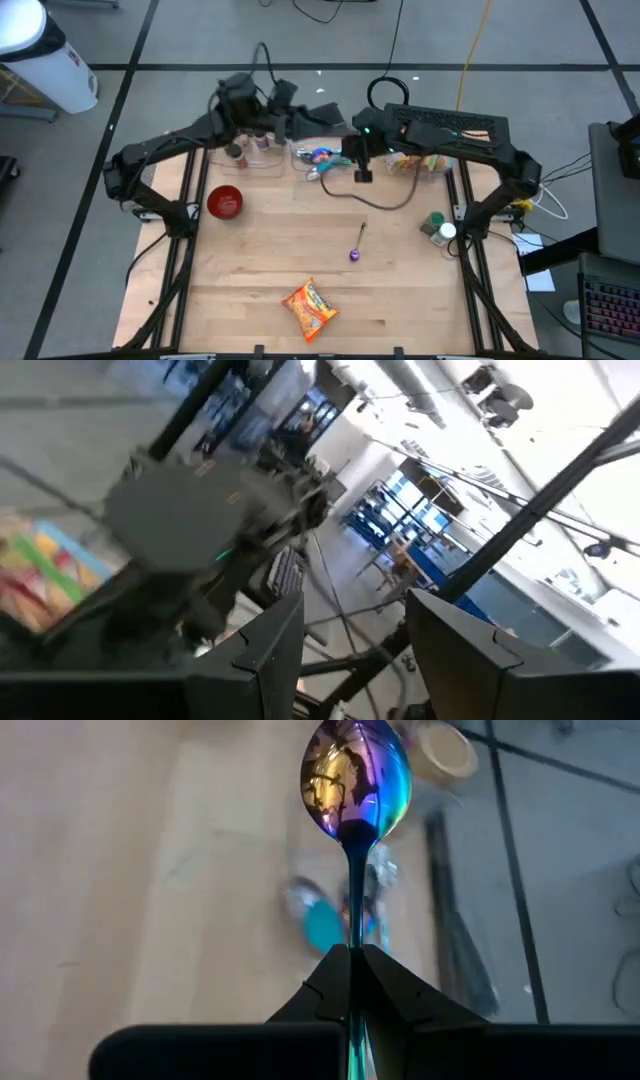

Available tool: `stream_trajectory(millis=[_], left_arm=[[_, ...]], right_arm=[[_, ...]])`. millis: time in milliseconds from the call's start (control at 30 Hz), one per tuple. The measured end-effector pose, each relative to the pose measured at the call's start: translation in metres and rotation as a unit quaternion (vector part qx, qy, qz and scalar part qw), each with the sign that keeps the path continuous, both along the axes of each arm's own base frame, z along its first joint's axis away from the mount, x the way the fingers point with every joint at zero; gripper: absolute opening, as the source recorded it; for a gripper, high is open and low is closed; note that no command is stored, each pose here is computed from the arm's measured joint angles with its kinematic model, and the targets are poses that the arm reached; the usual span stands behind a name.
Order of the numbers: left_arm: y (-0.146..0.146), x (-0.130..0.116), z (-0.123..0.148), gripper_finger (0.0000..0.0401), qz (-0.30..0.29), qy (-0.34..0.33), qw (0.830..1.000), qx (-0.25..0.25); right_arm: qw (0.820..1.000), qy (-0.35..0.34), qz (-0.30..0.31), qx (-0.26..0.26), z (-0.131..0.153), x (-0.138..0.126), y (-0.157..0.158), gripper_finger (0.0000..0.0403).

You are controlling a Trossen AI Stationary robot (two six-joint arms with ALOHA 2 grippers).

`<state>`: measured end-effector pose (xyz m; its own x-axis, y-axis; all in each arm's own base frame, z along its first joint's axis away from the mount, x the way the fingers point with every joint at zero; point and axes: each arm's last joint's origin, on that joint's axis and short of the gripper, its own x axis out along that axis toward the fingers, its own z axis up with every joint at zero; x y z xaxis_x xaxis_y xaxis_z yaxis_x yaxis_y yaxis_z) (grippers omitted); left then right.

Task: Pick & Place Food Item
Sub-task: Put the right blue spoon into the middle transparent bin

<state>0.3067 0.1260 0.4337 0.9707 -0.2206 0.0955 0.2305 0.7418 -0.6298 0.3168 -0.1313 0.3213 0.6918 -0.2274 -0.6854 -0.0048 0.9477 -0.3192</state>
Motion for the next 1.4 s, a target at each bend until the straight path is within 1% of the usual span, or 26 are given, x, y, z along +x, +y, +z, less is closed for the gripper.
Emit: stream_trajectory(millis=[100, 267, 433, 533, 633, 833, 1133, 1233, 1333, 1400], left_arm=[[0.009, -0.017, 0.011, 0.0182, 0.011, -0.019, 0.999, 0.025], [0.012, -0.037, 0.024, 0.0182, 0.025, -0.042, 0.998, 0.051], [0.011, -0.040, 0.026, 0.0182, 0.008, -0.042, 0.998, 0.052], [0.011, -0.040, 0.025, 0.0182, -0.002, -0.040, 0.998, 0.051], [0.010, -0.040, 0.025, 0.0182, -0.002, -0.040, 0.998, 0.051], [0.011, -0.040, 0.026, 0.0182, 0.003, -0.042, 0.998, 0.055], [0.013, -0.040, 0.026, 0.0182, 0.016, -0.042, 0.997, 0.055], [0.013, -0.040, 0.026, 0.0182, 0.016, -0.042, 0.997, 0.055], [0.013, -0.040, 0.026, 0.0182, 0.017, -0.042, 0.997, 0.055], [0.013, -0.040, 0.026, 0.0182, 0.017, -0.042, 0.997, 0.055]], right_arm=[[0.999, -0.013, -0.030, 0.005, -0.012, 0.008, -0.020, 0.0000], [0.997, -0.035, -0.051, 0.042, -0.033, 0.021, -0.050, 0.0001], [0.997, -0.021, -0.052, 0.053, -0.050, 0.037, -0.075, 0.0001], [0.998, -0.016, -0.040, 0.053, -0.060, 0.046, -0.088, 0.0001], [0.997, -0.009, -0.038, 0.066, -0.072, 0.049, -0.098, 0.0001], [0.995, 0.037, -0.037, 0.079, -0.099, 0.048, -0.108, 0.0001], [0.994, 0.068, -0.026, 0.084, -0.125, 0.054, -0.111, 0.0001], [0.993, 0.081, -0.024, 0.088, -0.128, 0.053, -0.110, 0.0001], [0.993, 0.085, -0.015, 0.080, -0.128, 0.053, -0.109, 0.0001], [0.993, 0.091, -0.021, 0.073, -0.128, 0.053, -0.109, 0.0001]])
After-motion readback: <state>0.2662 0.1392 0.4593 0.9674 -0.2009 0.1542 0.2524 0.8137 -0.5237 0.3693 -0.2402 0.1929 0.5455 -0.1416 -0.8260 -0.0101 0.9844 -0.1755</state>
